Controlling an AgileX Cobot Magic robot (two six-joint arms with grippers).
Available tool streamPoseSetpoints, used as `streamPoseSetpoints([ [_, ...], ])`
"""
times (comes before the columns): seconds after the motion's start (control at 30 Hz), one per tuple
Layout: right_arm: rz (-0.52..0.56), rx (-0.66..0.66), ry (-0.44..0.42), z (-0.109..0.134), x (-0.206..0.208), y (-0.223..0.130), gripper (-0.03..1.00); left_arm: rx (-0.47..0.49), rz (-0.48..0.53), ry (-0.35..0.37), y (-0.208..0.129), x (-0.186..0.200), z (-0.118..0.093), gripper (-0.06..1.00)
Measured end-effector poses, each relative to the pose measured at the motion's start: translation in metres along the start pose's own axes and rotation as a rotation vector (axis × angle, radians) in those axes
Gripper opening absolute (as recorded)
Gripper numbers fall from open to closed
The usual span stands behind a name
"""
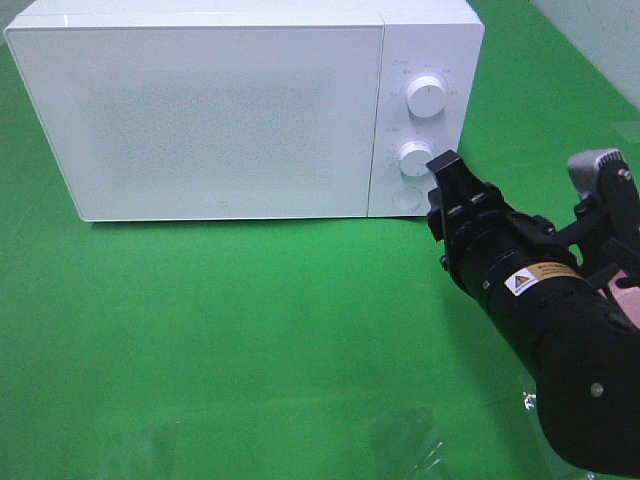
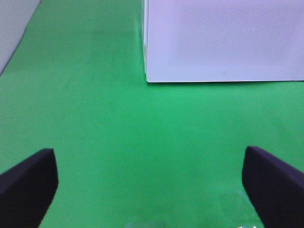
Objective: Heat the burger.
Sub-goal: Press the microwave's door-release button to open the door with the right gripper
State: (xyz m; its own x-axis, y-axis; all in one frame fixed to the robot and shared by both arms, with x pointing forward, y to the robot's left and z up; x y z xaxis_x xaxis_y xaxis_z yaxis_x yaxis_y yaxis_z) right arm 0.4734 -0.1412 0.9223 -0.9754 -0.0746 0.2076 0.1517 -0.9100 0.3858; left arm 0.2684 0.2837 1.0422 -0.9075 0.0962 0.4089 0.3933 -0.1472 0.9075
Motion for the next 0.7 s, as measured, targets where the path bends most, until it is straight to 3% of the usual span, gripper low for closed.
streamPoseSetpoints([
  [0.13,0.04,-0.214,-0.057,-0.0068,0.0003,-0.0059,0.18,0.0,0.0,0.0,0.0,0.0,0.0,0.98],
  [0.3,0.048,-0.265,-0.071,-0.0083,0.0005,-0.0074,0.09,0.0,0.0,0.0,0.0,0.0,0.0,0.98],
  [0.37,0.06,-0.318,-0.063,-0.0069,0.0005,-0.009,0.0,0.0,0.0,0.0,0.0,0.0,0.0,0.98],
  [0.7,0.075,-0.399,-0.088,-0.0093,0.0008,-0.0117,0.0,0.0,0.0,0.0,0.0,0.0,0.0,0.98],
])
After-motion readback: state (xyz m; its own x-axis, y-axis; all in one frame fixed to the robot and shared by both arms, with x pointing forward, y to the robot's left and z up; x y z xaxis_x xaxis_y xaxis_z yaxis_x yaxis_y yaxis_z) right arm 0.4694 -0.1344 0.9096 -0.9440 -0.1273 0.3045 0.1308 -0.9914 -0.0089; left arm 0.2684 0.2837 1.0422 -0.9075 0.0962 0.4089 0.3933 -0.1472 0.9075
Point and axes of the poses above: a point on each arm's last joint axis where the gripper is mounted, x pointing back along that axis away from the gripper, z along the wrist's bending axis when the last joint is at zero, y = z × x, the point moved 4 cm from there along -x, pointing out along that axis toward the gripper, and after that the axes turned 8 degrees about -x, right-handed, at the moved point
